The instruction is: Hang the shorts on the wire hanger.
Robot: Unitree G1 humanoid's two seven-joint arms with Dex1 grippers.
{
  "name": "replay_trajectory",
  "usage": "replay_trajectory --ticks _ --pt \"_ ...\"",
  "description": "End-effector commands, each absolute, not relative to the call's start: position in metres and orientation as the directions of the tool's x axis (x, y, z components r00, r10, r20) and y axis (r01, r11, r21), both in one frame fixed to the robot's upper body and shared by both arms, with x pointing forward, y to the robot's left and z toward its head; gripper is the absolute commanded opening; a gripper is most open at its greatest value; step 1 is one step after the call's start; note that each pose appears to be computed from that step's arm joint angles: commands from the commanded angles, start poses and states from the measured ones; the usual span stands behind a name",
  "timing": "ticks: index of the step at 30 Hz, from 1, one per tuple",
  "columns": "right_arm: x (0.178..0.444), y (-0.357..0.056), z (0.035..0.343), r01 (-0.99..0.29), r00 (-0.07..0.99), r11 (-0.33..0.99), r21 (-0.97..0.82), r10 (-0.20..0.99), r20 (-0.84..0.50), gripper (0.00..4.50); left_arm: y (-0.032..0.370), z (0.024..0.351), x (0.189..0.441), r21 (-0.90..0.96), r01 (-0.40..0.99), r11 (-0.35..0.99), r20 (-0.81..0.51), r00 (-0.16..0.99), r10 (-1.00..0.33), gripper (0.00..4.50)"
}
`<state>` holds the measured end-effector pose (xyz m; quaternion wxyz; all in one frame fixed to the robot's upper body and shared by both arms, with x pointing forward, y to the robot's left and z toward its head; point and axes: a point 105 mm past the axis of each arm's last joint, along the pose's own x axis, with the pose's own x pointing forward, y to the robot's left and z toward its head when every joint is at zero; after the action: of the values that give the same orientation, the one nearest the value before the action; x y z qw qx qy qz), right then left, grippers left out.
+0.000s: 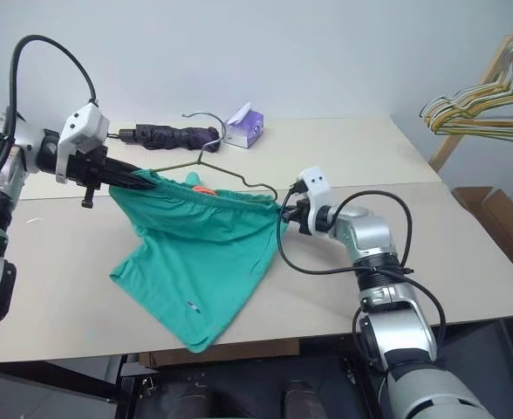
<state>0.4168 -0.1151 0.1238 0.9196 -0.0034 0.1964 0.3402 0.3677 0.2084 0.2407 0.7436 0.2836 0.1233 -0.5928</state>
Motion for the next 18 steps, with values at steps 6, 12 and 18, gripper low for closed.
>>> replay_trajectory --ticks 6,12,18 --pt "0.42 -0.17 0.118 -0.52 0.766 0.85 0.076 0.505 -0.398 0.03 0.233 0.259 0.365 0.317 0.924 0.214 -0.505 0.355 -0.787 0.1" --pt "0.42 -0.179 0.122 -0.501 0.785 0.863 0.067 0.485 -0.385 0.03 0.243 0.256 0.363 0.316 0.92 0.231 -0.543 0.375 -0.752 0.1" --pt "0.421 -0.175 0.144 -0.527 0.798 0.85 0.014 0.5 -0.337 0.03 0.251 0.246 0.366 0.318 0.918 0.236 -0.607 0.388 -0.693 0.1"
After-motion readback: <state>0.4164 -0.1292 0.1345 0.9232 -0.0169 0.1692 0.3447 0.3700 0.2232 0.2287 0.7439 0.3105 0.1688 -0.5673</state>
